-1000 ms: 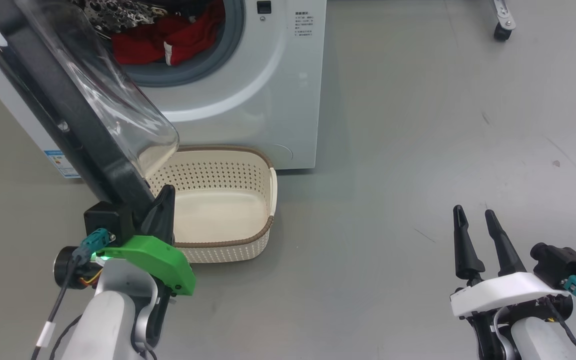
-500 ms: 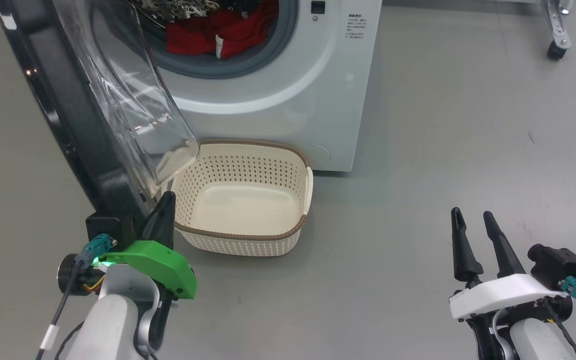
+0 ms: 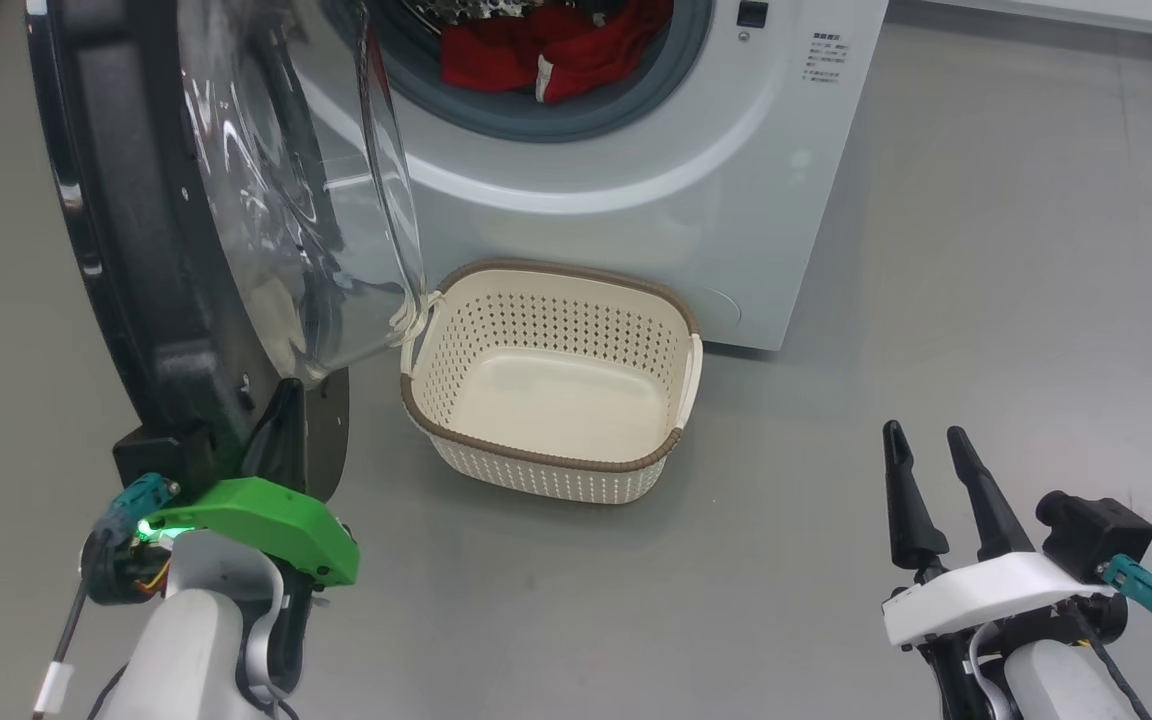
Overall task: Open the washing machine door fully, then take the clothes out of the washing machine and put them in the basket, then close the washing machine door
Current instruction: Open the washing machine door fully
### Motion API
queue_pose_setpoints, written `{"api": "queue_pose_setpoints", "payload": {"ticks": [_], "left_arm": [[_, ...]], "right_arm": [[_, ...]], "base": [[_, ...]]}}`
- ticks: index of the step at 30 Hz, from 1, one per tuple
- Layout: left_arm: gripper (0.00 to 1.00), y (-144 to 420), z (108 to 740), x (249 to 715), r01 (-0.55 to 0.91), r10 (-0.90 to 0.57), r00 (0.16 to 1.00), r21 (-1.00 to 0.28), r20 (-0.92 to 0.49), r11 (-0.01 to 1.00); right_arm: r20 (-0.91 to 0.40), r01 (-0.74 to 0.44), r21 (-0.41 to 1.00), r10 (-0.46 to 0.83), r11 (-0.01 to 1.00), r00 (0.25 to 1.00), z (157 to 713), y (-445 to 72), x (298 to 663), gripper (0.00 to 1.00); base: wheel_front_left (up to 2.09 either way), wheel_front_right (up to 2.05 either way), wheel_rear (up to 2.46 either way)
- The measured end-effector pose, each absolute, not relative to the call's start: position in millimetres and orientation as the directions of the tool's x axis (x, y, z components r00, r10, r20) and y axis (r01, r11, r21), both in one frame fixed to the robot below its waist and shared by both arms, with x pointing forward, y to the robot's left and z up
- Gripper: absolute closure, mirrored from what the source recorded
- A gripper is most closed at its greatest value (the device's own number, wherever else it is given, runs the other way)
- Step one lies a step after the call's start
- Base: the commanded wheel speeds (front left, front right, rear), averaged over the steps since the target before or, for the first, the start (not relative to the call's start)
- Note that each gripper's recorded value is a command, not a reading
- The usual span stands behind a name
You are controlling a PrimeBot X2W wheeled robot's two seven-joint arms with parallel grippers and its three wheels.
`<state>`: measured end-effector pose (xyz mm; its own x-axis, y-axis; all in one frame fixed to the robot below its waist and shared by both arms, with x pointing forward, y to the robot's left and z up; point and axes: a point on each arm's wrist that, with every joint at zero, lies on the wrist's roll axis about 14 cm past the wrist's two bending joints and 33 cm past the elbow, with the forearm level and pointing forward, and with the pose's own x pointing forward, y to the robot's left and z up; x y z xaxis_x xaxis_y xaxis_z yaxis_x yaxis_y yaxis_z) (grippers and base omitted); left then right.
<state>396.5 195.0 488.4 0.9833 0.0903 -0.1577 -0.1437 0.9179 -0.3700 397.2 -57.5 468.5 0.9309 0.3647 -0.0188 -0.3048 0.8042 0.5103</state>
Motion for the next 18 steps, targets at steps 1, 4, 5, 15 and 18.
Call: {"api": "queue_pose_setpoints", "payload": {"ticks": [1, 4, 5, 15, 18], "left_arm": [[1.0, 200.2, 488.1, 395.4, -0.159, 0.107, 0.982, -0.372, -0.156, 0.914], [1.0, 214.2, 485.5, 392.8, -0.204, 0.153, 0.975, -0.377, -0.161, 0.903], [1.0, 217.8, 484.5, 392.2, -0.215, 0.165, 0.973, -0.377, -0.162, 0.901], [1.0, 254.4, 478.0, 384.8, -0.325, 0.28, 0.945, -0.406, -0.167, 0.854], [1.0, 267.0, 475.8, 382.7, -0.355, 0.313, 0.935, -0.399, -0.169, 0.846]], "right_arm": [[-0.021, -0.315, 0.51, 0.377, 0.8, 0.926, 467.4, -53.1, 396.7, 0.0], [-0.029, -0.335, 0.51, 0.406, 0.792, 0.914, 463.8, -43.3, 396.1, 0.0], [-0.032, -0.338, 0.512, 0.411, 0.79, 0.911, 462.4, -41.8, 396.5, 0.0], [-0.054, -0.367, 0.503, 0.452, 0.783, 0.89, 452.0, -31.7, 399.7, 0.0], [-0.057, -0.373, 0.501, 0.46, 0.781, 0.886, 449.8, -30.6, 402.5, 0.0]], "base": [[0.0, 0.0, 0.0], [0.0, 0.0, 0.0], [0.0, 0.0, 0.0], [0.0, 0.0, 0.0], [0.0, 0.0, 0.0]]}}
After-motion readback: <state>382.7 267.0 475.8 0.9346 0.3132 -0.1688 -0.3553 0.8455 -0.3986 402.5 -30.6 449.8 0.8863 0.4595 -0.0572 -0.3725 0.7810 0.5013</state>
